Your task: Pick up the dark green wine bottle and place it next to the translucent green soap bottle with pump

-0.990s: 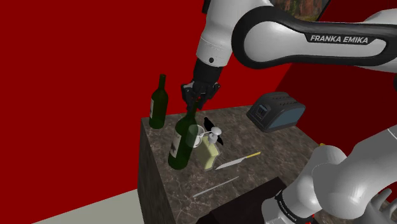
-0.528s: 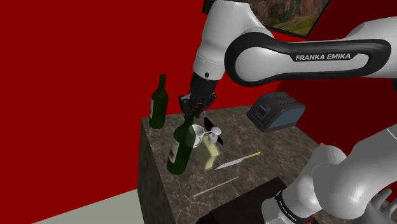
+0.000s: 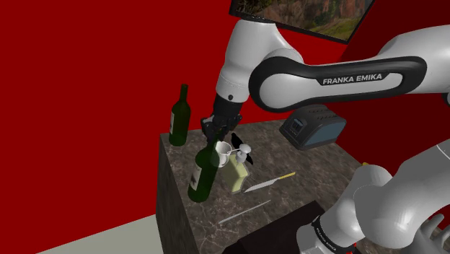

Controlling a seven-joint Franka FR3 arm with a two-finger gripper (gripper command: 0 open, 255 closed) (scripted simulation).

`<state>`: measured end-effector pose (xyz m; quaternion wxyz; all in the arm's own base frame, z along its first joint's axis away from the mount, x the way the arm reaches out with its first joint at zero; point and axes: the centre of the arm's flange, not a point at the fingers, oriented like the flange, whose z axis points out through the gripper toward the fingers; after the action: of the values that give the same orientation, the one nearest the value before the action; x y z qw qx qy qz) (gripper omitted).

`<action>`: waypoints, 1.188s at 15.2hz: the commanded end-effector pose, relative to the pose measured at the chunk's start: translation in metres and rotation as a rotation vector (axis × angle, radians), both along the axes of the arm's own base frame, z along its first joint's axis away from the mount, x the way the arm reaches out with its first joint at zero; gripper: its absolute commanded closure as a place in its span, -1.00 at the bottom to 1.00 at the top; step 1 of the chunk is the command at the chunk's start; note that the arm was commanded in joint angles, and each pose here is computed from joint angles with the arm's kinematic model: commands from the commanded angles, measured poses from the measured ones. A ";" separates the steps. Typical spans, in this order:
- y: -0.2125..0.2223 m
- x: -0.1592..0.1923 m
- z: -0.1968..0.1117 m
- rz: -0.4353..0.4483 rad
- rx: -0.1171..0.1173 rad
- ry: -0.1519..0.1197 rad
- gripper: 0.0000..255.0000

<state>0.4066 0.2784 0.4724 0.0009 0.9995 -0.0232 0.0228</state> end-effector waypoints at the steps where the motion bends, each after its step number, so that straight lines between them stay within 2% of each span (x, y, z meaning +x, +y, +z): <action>1: 0.000 0.000 0.000 0.000 0.000 -0.001 1.00; 5: 0.000 0.000 0.000 0.000 0.000 -0.001 1.00; 6: 0.000 0.000 0.000 0.000 0.000 -0.001 -1.00; 11: 0.000 0.000 0.000 0.000 0.000 -0.001 -1.00; 15: 0.000 -0.002 0.050 0.000 0.000 -0.001 -1.00; 18: 0.000 -0.002 0.050 0.000 0.000 -0.001 -1.00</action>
<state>0.4052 0.2783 0.5210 0.0005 0.9995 -0.0231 0.0235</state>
